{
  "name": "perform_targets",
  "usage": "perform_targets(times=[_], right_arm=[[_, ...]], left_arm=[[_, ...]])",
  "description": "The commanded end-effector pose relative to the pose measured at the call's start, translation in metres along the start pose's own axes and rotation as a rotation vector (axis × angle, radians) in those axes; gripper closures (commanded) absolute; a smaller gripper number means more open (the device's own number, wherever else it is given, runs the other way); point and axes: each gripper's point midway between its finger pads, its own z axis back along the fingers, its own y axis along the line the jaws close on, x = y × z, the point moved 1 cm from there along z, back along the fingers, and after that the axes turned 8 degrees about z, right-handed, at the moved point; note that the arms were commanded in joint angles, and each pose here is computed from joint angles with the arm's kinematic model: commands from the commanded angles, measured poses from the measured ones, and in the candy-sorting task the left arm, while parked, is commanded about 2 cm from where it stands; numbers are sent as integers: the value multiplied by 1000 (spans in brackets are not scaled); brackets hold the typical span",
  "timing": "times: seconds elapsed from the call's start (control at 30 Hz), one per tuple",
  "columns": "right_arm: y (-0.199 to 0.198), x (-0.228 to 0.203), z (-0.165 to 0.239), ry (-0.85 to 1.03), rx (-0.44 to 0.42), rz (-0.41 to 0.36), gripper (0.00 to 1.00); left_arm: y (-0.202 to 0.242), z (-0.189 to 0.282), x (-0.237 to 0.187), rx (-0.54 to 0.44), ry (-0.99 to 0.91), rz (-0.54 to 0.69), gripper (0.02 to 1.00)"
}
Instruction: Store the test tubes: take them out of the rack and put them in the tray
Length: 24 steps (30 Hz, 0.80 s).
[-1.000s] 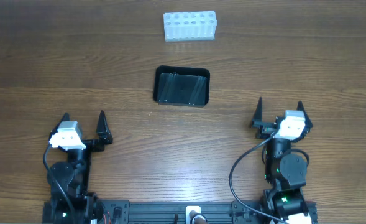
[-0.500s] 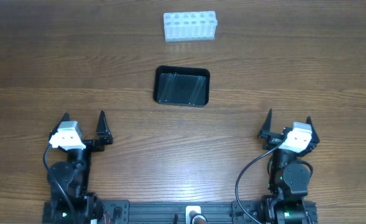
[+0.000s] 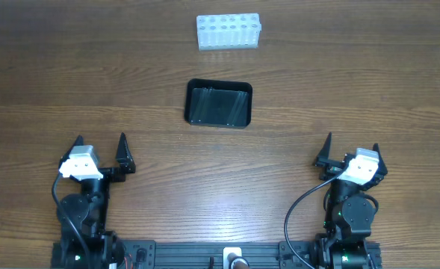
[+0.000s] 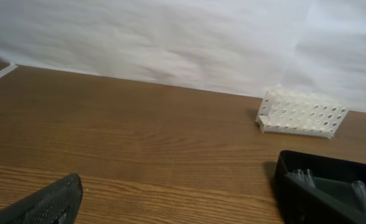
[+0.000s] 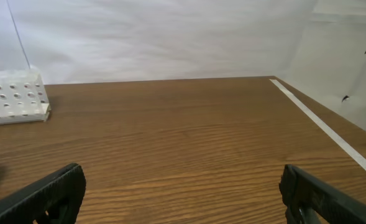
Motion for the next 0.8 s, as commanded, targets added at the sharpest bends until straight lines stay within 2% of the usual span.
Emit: perform_targets(times=[0.03,0.3,0.8], right_arm=[[1,-1,0,-3,10,-1,7],[34,1,4,-23,212,3,9],[34,1,4,-24,217,3,9]], left_arm=[[0,0,-2,-1,3,-15,20],[0,0,-2,-1,4,-15,20],[0,0,-2,-1,4,-15,20]])
